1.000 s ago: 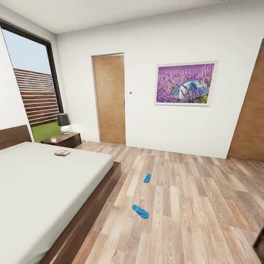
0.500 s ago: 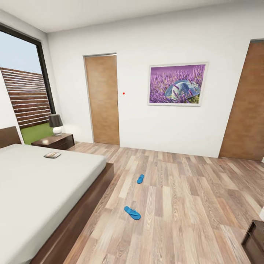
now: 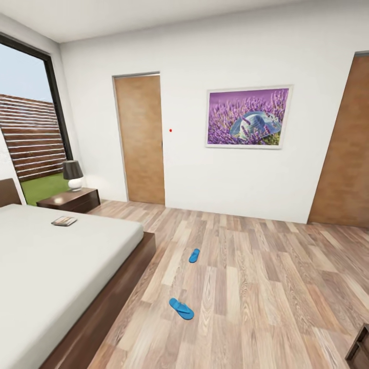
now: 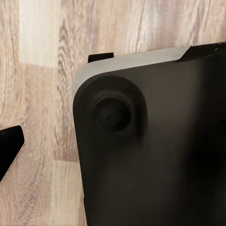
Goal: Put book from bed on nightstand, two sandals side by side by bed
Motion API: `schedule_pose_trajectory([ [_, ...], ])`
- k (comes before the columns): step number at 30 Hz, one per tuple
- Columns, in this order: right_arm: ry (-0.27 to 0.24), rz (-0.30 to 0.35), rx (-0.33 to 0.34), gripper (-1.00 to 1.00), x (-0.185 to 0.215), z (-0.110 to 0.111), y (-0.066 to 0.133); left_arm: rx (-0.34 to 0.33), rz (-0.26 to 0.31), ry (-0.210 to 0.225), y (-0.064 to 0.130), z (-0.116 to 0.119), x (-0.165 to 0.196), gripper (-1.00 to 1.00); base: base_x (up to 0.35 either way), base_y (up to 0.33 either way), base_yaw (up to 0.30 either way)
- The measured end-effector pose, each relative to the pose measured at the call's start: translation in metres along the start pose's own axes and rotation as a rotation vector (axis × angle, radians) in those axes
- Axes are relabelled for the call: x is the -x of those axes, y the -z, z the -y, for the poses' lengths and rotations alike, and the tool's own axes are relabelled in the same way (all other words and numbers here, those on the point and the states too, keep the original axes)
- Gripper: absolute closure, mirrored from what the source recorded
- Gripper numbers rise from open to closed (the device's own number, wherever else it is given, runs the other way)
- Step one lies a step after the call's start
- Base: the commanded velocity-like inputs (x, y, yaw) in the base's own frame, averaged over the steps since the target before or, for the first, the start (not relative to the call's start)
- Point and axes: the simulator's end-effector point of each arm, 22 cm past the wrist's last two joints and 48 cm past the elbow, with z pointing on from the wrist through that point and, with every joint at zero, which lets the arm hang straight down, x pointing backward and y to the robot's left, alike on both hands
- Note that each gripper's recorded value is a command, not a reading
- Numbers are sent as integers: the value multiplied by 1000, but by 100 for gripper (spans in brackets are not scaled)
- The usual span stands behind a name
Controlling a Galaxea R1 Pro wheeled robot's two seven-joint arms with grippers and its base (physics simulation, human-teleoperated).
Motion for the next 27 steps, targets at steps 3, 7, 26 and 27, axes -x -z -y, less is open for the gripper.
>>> schedule_pose_trajectory([
  [3,0,0,0,-100,0,0,0,0,0,0,0,0,0,-100,299,-6,0],
  [7,0,0,0,-100,0,0,0,0,1,0,0,0,0,-100,301,-3,0],
  [26,4,-1,2,-100,0,-1,0,-1,11,0,0,1,6,-100,306,-30,0],
  [27,4,-1,2,-100,-1,-1,0,-1,11,1,0,1,6,-100,307,-99,5],
])
